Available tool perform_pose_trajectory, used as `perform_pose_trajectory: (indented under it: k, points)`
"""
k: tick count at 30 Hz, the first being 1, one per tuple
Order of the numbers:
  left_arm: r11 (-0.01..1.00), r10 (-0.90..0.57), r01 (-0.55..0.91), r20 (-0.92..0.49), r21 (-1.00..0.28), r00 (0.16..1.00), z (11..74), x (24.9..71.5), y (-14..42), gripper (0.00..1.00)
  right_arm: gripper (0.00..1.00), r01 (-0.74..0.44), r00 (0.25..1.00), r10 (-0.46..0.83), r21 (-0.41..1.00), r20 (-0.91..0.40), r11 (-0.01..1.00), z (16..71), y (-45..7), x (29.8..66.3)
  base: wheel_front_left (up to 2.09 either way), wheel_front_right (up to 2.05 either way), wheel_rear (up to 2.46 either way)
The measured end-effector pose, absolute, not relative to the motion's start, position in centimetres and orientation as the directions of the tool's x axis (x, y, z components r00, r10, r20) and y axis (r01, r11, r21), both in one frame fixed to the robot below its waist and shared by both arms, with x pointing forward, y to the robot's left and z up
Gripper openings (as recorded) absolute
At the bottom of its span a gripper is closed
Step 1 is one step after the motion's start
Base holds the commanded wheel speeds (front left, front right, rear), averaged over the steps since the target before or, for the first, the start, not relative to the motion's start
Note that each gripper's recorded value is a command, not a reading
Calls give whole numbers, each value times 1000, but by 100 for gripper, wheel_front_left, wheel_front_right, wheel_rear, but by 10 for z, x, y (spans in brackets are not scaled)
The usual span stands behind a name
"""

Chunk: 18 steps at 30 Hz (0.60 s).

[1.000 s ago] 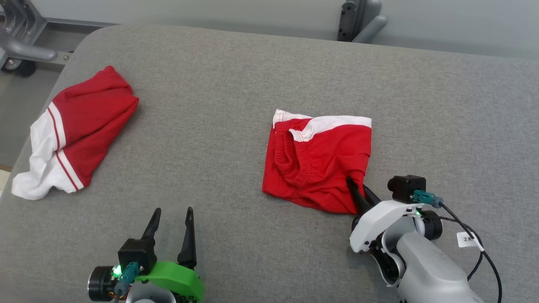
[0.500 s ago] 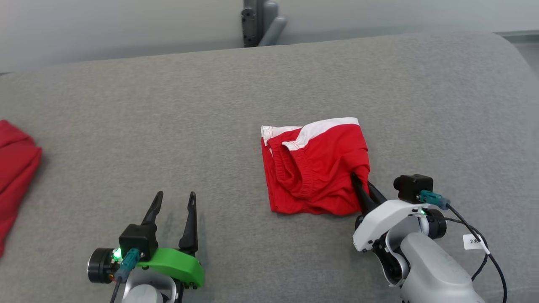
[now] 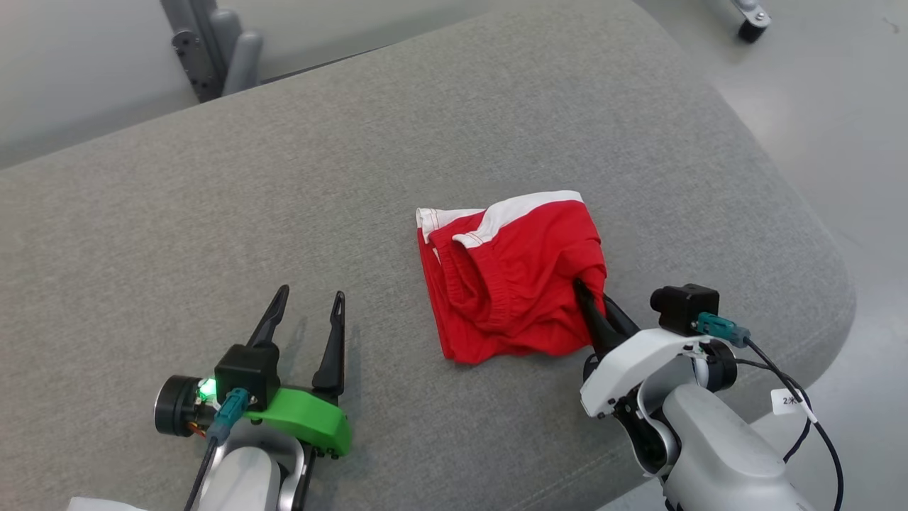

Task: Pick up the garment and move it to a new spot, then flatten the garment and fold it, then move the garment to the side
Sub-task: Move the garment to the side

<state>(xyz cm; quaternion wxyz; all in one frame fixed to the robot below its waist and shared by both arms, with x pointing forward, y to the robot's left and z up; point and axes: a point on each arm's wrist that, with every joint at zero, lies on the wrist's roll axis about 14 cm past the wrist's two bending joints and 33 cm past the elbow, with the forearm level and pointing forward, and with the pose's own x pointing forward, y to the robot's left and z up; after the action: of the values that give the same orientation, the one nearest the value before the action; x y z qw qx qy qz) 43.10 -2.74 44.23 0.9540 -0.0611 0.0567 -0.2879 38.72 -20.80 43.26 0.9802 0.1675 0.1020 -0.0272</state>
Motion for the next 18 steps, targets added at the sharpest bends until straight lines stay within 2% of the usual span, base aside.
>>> perform_pose_trajectory:
  k: [5,9,18]
  points:
    - [778,-623,606,-78,-165,778,433,433,-56,100,0,151,969,-80,303,-235,941,425,-229,378,0,0,0]
    - [761,-644,625,-90,-174,760,423,437,-65,100,0,152,968,-91,254,-235,955,427,-241,387,0,0,0]
    - [801,-597,581,-109,-147,795,409,457,-39,100,0,85,977,-66,84,-203,993,445,-271,450,0,0,0]
